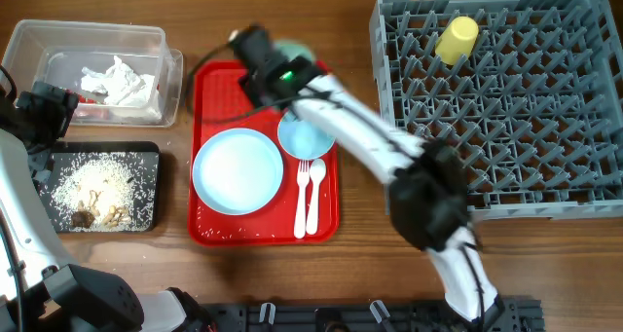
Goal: Sort waste into correct bins and load items into the dishwasher rack
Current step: 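Grasp the pale green cup on the red tray with the right gripper, then carry the green cup into the rack and set it down inverted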
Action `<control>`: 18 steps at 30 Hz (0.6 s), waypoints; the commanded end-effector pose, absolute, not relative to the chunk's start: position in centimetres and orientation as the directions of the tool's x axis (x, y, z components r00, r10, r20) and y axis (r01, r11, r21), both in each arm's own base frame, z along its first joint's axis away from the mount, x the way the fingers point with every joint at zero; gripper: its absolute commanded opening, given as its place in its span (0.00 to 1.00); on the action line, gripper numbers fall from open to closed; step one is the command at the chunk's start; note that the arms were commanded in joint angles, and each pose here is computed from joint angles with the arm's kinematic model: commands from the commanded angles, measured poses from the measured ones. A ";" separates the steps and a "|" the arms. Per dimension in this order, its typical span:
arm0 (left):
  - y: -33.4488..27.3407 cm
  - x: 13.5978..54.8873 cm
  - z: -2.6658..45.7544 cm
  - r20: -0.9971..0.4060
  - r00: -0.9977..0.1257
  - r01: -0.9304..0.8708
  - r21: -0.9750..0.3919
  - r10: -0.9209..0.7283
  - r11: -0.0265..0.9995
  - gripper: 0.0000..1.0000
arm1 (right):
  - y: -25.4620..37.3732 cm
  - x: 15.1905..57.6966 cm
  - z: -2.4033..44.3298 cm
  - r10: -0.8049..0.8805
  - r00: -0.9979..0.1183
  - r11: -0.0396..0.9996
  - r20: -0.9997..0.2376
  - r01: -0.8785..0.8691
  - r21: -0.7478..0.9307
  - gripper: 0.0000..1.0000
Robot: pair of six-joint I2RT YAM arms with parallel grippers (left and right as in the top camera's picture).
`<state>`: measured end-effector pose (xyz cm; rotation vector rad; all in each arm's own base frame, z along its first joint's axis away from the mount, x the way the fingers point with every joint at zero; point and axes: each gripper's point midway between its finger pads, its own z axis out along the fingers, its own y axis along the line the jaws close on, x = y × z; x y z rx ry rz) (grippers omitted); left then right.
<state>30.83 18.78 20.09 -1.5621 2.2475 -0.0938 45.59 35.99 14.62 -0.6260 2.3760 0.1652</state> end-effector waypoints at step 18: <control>18.9 30.9 20.3 -0.288 -0.292 -0.884 -0.284 -0.912 0.372 1.00 | 3.3 43.9 25.9 0.293 -0.864 0.373 -0.410 -0.292 0.881 0.04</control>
